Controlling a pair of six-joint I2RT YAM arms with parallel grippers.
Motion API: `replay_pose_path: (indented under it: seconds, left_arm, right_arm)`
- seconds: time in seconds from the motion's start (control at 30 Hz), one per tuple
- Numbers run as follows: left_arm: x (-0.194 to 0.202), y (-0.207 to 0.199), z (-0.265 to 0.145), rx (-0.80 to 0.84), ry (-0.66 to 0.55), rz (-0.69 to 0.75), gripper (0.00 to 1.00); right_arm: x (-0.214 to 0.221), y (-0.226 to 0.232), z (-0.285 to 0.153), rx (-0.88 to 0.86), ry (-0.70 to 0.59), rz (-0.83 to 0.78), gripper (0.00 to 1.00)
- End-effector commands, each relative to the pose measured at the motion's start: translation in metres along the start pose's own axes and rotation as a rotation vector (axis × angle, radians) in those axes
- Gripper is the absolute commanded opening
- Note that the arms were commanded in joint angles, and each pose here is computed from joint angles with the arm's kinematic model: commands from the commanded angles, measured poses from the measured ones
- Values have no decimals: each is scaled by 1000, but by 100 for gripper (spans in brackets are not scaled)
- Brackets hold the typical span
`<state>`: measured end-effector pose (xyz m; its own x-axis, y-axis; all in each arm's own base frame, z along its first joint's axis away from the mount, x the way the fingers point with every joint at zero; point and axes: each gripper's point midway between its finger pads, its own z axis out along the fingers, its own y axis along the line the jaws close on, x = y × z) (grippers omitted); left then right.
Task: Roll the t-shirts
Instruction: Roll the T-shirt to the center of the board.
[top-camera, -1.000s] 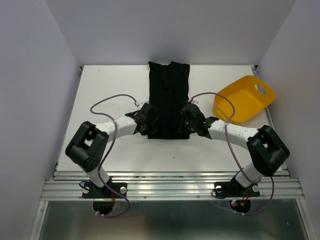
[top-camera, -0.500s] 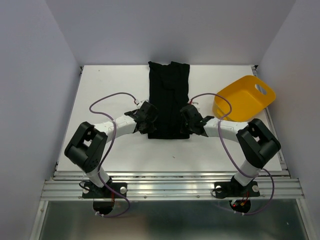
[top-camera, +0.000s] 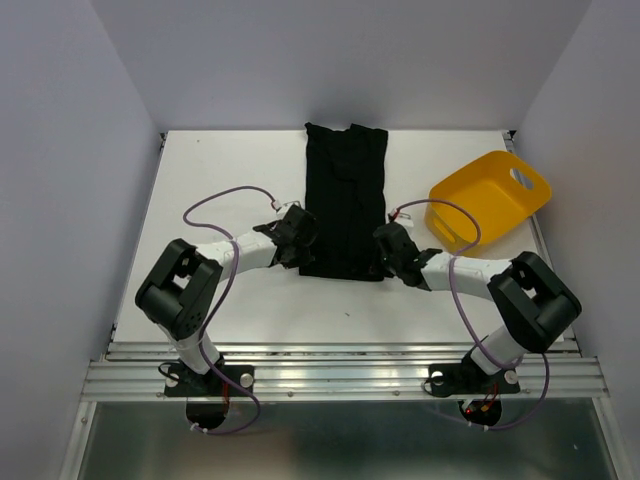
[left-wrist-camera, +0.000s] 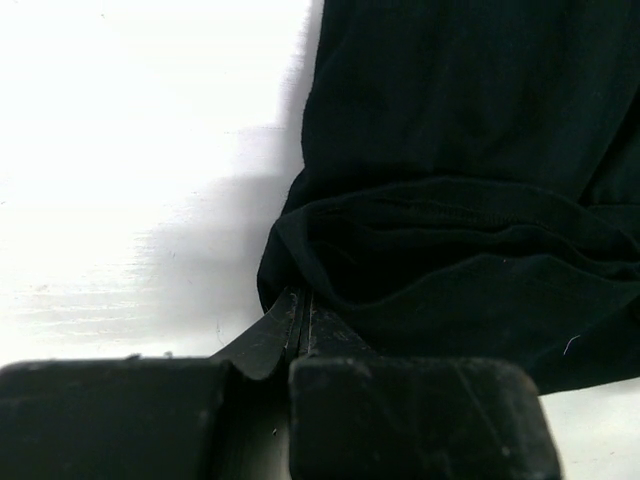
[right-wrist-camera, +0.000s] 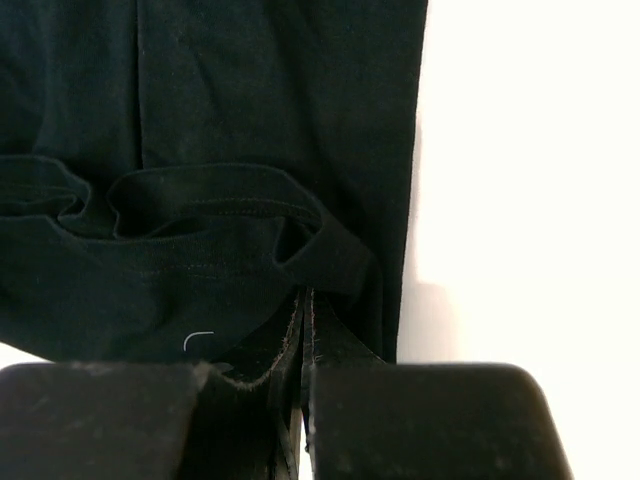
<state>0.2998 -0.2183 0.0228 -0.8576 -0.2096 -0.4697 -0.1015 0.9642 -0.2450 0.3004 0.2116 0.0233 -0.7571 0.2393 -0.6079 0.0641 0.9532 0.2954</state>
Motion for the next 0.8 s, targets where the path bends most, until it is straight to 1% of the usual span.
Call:
replay_pose_path:
  seconds: [0.0, 0.1, 0.2, 0.27, 0.3, 0.33, 0.37, 0.43, 0.5, 0.57, 0.6, 0.63, 0.67, 0.7, 0.73, 0.77]
  left_arm:
    - [15, 36, 7, -119, 24, 30, 0]
    - [10, 33, 0, -111, 9, 24, 0]
    - [-1, 27, -12, -90, -18, 17, 0]
    - [-12, 19, -24, -66, -41, 21, 0]
    - [-20, 14, -34, -40, -67, 18, 0]
    - [-27, 8, -42, -19, -86, 16, 0]
    - [-35, 3, -54, 7, -113, 16, 0]
    - [-44, -4, -67, 41, -140, 14, 0]
    - [-49, -9, -80, 77, -158, 8, 0]
    - [-44, -9, -82, 97, -147, 1, 14]
    - [-44, -11, -86, 113, -152, -14, 19]
    - [-35, -8, -82, 113, -130, -20, 38]
    - [-33, -8, -81, 122, -128, -37, 48]
    - [-30, -9, -80, 136, -121, -55, 54]
    - [-20, -9, -75, 159, -97, -62, 67]
    - [-15, -10, -73, 177, -84, -71, 74]
  right_arm:
    - [41, -55, -6, 163, 107, -41, 1]
    - [39, -50, -11, 136, 95, -25, 1]
    - [25, -38, -19, 86, 59, -10, 1]
    - [11, -22, -28, 26, 34, -2, 1]
    - [-2, -12, -38, -18, -5, 6, 2]
    - [-11, -5, -44, -46, -27, 13, 7]
    - [-27, 6, -58, -95, -75, 23, 12]
    - [-42, 11, -70, -125, -115, 37, 26]
    - [-47, 11, -81, -133, -131, 51, 28]
    - [-41, 6, -83, -132, -107, 62, 30]
    - [-33, -1, -80, -123, -85, 84, 31]
    - [-29, -4, -79, -123, -69, 103, 32]
    - [-20, -3, -79, -143, -35, 112, 33]
    - [-16, -7, -77, -139, -16, 149, 35]
    - [-6, -13, -75, -150, 27, 178, 41]
    - [-5, -12, -74, -174, 34, 195, 44]
